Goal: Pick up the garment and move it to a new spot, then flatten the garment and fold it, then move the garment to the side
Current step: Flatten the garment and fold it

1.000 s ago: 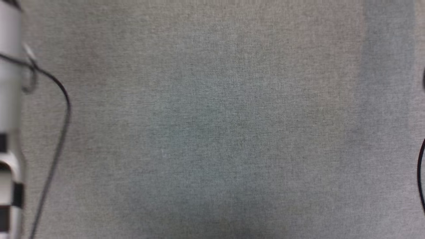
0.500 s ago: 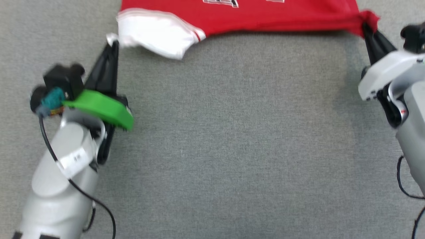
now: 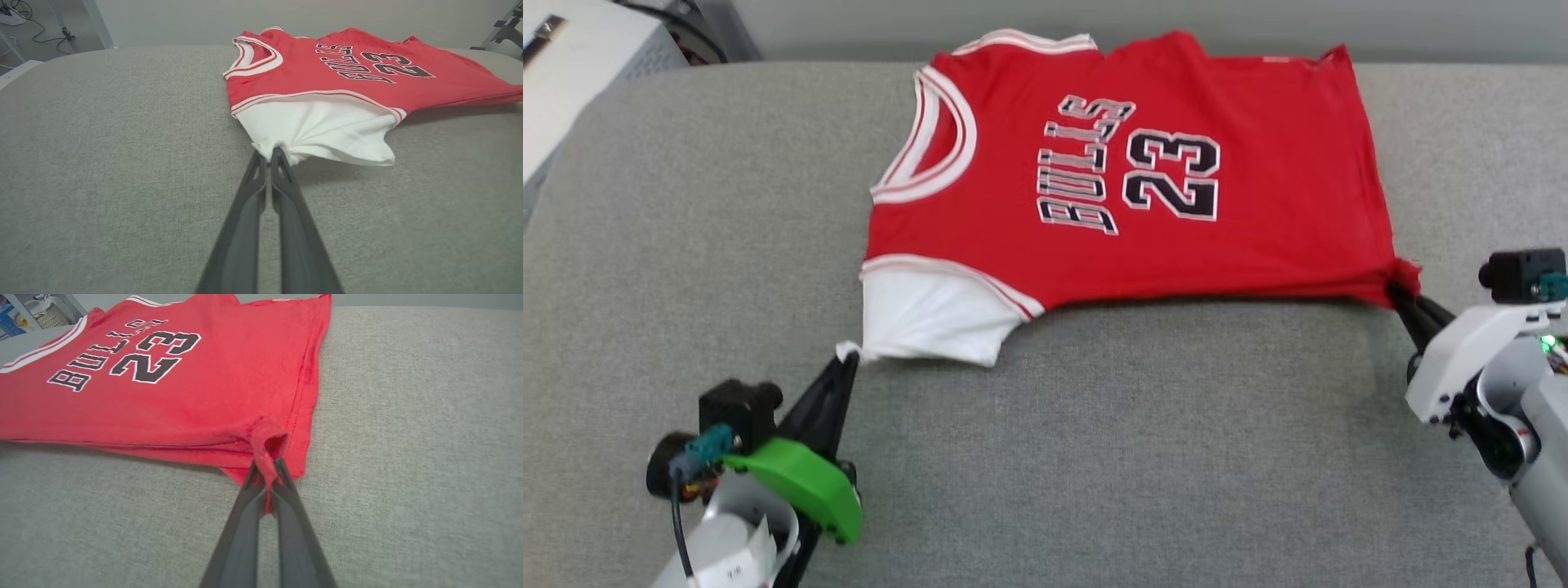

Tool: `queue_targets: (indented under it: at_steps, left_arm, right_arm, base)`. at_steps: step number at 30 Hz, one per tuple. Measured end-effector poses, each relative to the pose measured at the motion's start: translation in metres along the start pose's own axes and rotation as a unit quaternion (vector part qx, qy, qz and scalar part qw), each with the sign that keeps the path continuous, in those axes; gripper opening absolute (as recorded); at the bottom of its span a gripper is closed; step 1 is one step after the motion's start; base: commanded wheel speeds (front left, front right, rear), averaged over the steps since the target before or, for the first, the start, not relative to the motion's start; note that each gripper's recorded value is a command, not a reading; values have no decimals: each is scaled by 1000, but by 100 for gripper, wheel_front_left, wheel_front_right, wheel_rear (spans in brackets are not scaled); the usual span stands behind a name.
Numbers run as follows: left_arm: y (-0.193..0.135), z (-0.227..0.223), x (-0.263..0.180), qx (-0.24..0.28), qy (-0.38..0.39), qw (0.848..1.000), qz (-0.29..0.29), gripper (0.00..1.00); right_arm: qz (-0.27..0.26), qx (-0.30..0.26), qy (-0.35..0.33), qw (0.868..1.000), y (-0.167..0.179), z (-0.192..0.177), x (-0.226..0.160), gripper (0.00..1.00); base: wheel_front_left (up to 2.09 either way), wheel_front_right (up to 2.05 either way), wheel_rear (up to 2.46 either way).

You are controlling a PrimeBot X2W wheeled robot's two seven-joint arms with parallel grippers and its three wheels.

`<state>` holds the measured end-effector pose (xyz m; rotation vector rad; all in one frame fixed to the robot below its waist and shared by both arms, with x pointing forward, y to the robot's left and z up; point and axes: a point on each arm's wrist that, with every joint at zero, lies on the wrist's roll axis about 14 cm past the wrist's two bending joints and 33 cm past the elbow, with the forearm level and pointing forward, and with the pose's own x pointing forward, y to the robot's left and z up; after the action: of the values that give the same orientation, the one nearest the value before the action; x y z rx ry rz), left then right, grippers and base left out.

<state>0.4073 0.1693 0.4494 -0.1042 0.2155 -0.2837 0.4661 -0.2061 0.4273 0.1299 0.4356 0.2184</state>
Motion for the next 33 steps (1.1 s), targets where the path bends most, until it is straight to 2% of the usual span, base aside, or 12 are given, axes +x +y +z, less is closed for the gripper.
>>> queue_targets:
  at_steps: [11, 21, 29, 33]
  left_arm:
    - [-18, -14, -58, 1, 40, 999, -20, 0]
    - [-44, -35, -102, -22, 94, 994, -50, 0]
    - [-67, -66, -144, -52, 189, 976, -94, 0]
    - [-66, -62, -148, -55, 198, 973, -101, 0]
  right_arm:
    - [18, 29, 42, 999, 7, -32, -56, 0]
    - [18, 64, 91, 994, 5, -64, -96, 0]
    - [28, 71, 170, 982, 8, -98, -132, 0]
    - [32, 81, 179, 980, 9, -98, -140, 0]
  base:
    - [0, 0, 0]
    - [0, 0, 0]
    - [0, 0, 0]
    - [0, 0, 0]
